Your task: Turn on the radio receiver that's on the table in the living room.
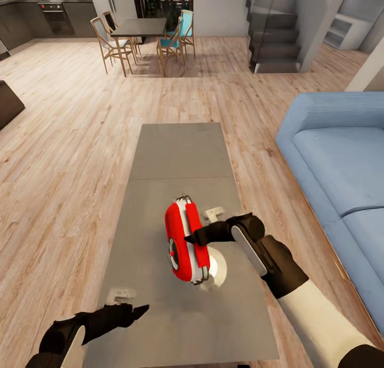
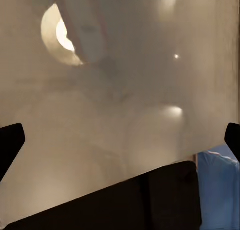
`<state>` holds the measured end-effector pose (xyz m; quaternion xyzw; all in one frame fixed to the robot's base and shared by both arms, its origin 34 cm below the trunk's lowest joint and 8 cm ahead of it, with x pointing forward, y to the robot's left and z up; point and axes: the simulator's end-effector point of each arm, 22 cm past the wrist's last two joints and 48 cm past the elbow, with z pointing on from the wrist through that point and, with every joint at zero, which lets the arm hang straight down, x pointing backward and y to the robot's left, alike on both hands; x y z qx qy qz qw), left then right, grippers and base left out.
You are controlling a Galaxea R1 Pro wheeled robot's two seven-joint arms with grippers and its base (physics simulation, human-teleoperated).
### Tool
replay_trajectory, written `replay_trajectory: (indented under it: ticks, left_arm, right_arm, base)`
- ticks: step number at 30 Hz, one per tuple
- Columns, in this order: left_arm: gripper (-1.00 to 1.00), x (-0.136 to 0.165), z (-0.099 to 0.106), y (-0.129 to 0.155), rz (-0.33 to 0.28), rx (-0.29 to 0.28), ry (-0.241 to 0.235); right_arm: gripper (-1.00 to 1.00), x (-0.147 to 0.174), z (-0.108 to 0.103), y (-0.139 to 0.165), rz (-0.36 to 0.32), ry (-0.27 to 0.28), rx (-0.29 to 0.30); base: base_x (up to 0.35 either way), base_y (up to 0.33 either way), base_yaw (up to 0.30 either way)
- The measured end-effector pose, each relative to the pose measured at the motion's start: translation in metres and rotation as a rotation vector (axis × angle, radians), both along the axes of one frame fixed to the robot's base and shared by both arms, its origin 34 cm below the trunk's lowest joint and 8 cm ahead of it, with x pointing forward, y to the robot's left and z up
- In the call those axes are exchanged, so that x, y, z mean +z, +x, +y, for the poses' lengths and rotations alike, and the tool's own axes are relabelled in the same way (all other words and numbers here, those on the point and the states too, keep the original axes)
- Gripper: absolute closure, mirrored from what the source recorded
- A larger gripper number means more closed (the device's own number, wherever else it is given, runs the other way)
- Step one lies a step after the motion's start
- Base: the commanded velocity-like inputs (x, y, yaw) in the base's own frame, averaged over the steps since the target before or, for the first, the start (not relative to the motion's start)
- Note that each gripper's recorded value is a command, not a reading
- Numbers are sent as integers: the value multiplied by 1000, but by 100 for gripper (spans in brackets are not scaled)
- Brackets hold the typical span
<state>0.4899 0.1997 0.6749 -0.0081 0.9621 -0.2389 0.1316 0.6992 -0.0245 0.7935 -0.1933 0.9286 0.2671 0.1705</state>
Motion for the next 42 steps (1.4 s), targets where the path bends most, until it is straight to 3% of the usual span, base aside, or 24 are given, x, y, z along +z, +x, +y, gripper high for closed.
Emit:
replay_trajectory:
  ticks: [3,9,18,36,38,39,40,42]
  left_arm:
    - [-100,2,3,3,-3,-5,-3]
    - [-100,7,7,7,-8,9,-30]
    - [-100,23,43,16,-6,52,-89]
    - [-100,29,39,20,-16,59,-119]
    - [-100,36,33,30,-33,66,-154]
    - [-100,49,23,47,-58,77,-219]
    - [-100,55,19,54,-63,79,-245]
    - [-100,61,14,60,-62,80,-274]
  right_arm:
    - [100,-16,-23,-10,5,-59,40]
    - [100,-25,-36,-20,14,-93,79]
    - [100,-26,-41,-28,38,-70,102]
    - [100,-27,-42,-28,40,-73,104]
    - [100,-26,-41,-28,39,-70,105]
    - [100,-25,-40,-29,37,-66,112]
    - [100,-25,-36,-33,42,-58,124]
    - [100,-23,-28,-42,49,-43,159]
  base:
    - [0,0,0]
    - [0,0,0]
    - [0,0,0]
    - [0,0,0]
    - [0,0,0]
    - [0,0,0]
    - [0,0,0]
    - [0,0,0]
